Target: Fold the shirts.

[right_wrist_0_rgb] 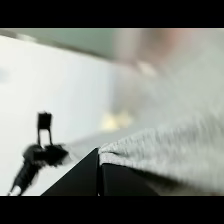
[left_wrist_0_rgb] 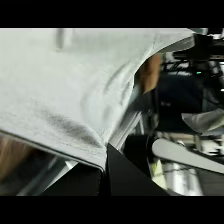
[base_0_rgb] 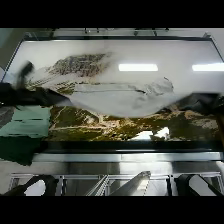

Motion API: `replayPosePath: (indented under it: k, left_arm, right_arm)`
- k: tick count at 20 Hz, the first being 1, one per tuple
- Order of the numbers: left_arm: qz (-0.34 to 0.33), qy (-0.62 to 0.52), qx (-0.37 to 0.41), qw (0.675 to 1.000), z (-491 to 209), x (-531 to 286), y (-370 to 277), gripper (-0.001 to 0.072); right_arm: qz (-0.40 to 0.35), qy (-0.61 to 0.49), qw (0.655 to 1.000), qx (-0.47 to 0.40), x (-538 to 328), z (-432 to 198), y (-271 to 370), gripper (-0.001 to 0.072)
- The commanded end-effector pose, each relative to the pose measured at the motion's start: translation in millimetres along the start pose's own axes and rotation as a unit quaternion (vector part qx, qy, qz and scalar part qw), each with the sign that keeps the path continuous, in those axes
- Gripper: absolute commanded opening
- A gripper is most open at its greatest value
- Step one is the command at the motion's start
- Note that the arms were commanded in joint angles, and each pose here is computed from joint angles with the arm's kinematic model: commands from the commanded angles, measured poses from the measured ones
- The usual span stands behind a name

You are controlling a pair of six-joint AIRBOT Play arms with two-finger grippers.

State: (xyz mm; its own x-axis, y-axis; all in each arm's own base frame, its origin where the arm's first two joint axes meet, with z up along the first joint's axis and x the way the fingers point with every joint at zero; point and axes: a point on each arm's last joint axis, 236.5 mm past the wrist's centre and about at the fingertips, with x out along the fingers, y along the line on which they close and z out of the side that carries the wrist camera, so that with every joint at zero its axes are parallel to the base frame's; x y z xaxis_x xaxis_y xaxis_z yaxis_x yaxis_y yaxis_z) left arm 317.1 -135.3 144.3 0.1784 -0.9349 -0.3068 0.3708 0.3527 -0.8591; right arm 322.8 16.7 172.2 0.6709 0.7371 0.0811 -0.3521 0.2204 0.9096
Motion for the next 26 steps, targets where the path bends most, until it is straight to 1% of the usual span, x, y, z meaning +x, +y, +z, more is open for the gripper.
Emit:
replayPosePath:
  k: [1,3,5,6,7,8,9,10,11,12,14,15,17,19,20,22,23,24,26]
  left_arm:
    - [-0.017,-0.068,0.267,0.961,21,-63,-159,0.0015]
    - [0.058,-0.108,0.361,0.924,24,-91,-209,0.0015]
    - [0.141,-0.151,0.423,0.882,29,-116,-244,0.0015]
    - [0.176,-0.164,0.439,0.865,31,-125,-256,0.0015]
    - [0.201,-0.174,0.448,0.854,34,-132,-264,0.0015]
    - [0.207,-0.174,0.453,0.85,37,-136,-267,0.0015]
    - [0.196,-0.171,0.448,0.855,42,-136,-267,0.0016]
    - [0.175,-0.161,0.435,0.869,46,-134,-261,0.0015]
    - [0.141,-0.141,0.413,0.889,49,-128,-252,0.0015]
    - [0.103,-0.118,0.387,0.909,53,-119,-238,0.0015]
    - [0.046,-0.077,0.331,0.939,65,-98,-198,0.0015]
    - [0.02,-0.06,0.298,0.952,71,-88,-175,0.0015]
    - [-0.006,-0.021,0.22,0.975,80,-62,-113,0.0016]
    - [-0.005,0.011,0.138,0.99,84,-37,-36,0.0015]
    - [0.005,0.022,0.093,0.995,83,-27,7,0.0015]
    - [0.021,0.029,0.01,0.999,80,-12,82,0.0015]
    - [0.016,0.031,-0.024,0.999,77,-4,110,0.0015]
    - [0.008,0.034,-0.055,0.998,73,2,134,0.0015]
    - [0.0,0.041,-0.092,0.995,68,12,172,0.0014]
  right_arm:
    - [0.208,-0.14,0.921,-0.297,-44,32,216,0.0013]
    - [0.198,-0.189,0.873,-0.404,-52,28,286,0.0014]
    - [0.223,-0.2,0.831,-0.468,-55,20,339,0.0014]
    - [0.233,-0.203,0.818,-0.486,-55,19,359,0.0014]
    - [0.228,-0.204,0.81,-0.501,-53,25,373,0.0014]
    - [0.209,-0.203,0.807,-0.513,-48,33,380,0.0014]
    - [0.165,-0.195,0.815,-0.52,-37,45,374,0.0014]
    - [0.103,-0.182,0.834,-0.51,-26,61,354,0.0014]
    - [0.029,-0.17,0.857,-0.486,-16,80,321,0.0014]
    - [-0.031,-0.157,0.87,-0.467,-7,93,286,0.0013]
    - [-0.092,-0.119,0.889,-0.433,17,106,223,0.0013]
    - [-0.112,-0.094,0.899,-0.414,32,108,190,0.0013]
    - [-0.14,-0.027,0.918,-0.37,71,102,116,0.0013]
    - [-0.162,0.035,0.934,-0.316,108,92,38,0.0013]
    - [-0.167,0.059,0.943,-0.281,124,85,0,0.0013]
    - [-0.189,0.081,0.955,-0.214,144,78,-73,0.0013]
    - [-0.198,0.086,0.96,-0.18,149,74,-106,0.0013]
    - [-0.2,0.092,0.965,-0.143,153,67,-135,0.0013]
    - [-0.209,0.092,0.969,-0.093,155,60,-177,0.0012]
